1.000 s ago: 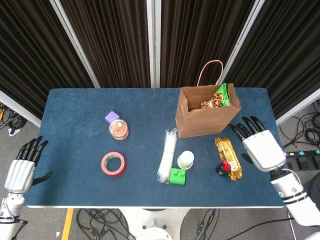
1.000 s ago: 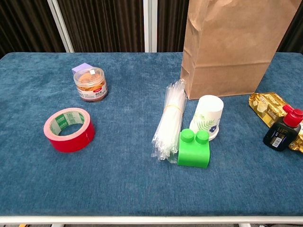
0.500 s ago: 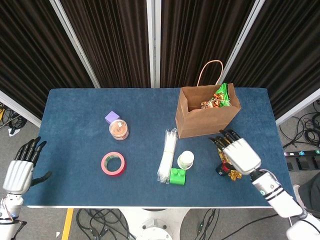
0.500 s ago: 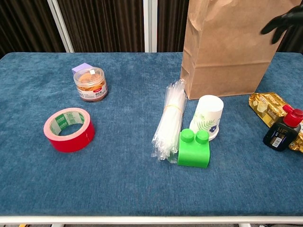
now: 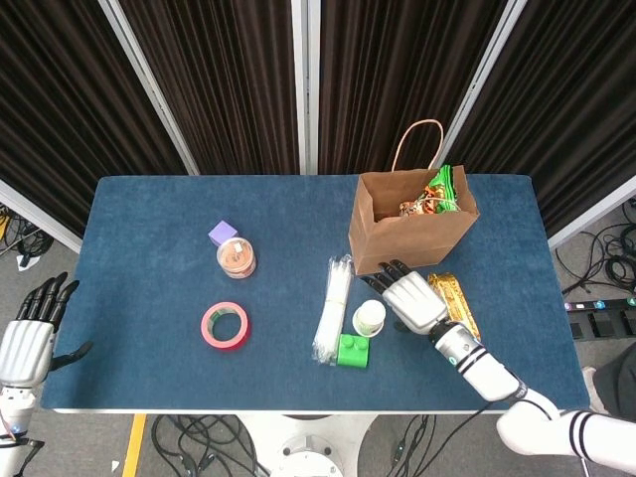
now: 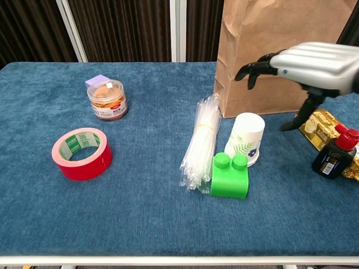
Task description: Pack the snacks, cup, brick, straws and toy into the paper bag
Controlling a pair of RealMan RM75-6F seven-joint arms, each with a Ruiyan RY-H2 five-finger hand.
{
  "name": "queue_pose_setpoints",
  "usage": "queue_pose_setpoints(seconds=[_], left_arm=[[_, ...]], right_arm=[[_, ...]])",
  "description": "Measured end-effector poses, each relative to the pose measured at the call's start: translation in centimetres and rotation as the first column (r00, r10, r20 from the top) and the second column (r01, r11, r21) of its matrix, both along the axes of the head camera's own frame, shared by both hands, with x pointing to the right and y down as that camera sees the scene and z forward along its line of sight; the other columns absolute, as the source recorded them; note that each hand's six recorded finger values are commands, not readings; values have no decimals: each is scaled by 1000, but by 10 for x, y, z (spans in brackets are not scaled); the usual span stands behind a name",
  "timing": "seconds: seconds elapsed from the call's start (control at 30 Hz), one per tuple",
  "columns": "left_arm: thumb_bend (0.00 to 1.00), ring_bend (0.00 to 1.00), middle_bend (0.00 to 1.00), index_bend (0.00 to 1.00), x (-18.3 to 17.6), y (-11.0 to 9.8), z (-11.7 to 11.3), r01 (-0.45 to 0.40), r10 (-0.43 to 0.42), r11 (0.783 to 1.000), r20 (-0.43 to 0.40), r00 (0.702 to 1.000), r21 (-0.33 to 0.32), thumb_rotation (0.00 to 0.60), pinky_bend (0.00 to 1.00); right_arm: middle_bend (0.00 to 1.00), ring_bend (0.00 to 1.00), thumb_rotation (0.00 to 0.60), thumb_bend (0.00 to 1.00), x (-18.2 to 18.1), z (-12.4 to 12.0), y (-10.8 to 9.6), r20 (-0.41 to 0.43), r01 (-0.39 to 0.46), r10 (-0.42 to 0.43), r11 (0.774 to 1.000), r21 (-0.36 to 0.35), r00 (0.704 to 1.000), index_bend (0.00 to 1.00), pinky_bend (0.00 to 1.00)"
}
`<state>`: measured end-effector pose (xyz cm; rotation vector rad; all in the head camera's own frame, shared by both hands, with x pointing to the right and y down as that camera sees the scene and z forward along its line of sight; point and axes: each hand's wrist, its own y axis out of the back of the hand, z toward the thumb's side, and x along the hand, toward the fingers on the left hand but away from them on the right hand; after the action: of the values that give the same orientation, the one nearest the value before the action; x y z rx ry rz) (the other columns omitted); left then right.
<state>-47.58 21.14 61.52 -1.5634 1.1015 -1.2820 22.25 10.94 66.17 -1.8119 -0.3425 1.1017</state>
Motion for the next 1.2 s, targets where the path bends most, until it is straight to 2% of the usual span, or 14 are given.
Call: queue_pose_setpoints(seconds=[0.3,0.7,0.93,1.03,1.2], left_arm=[[183,9,105,114,-4,1,2,13,-13,1000,-4,1000,1,600,136],[183,9,105,114,-7,3,4,21,-21,1000,-2,1000,-3,600,136],[184,9,105,114,-8,4,5,20,-20,1000,1,1000,-6,600,137],[183,9,105,114,-9,5,6,23,-23,1000,0,1000,-10,600,137],[183,9,105,114,-9,5,6,25,-25,1000,-3,1000,-9,600,137]], right_arm=[[257,130,600,0,-23,20,7,-10,30,-31,999,-36,999,184,174],[331,233,600,0,-24,37,16,-34,25,-28,997,-78,999,337,302],[440,343,600,1,-26,37,17,-23,17,-19,998,-67,1000,502,437],[483,388,600,36,-26,34,15,-21,12,-13,999,-53,1000,567,488],[498,402,600,91,-22,28,9,-27,3,-3,1000,-26,1000,591,508]])
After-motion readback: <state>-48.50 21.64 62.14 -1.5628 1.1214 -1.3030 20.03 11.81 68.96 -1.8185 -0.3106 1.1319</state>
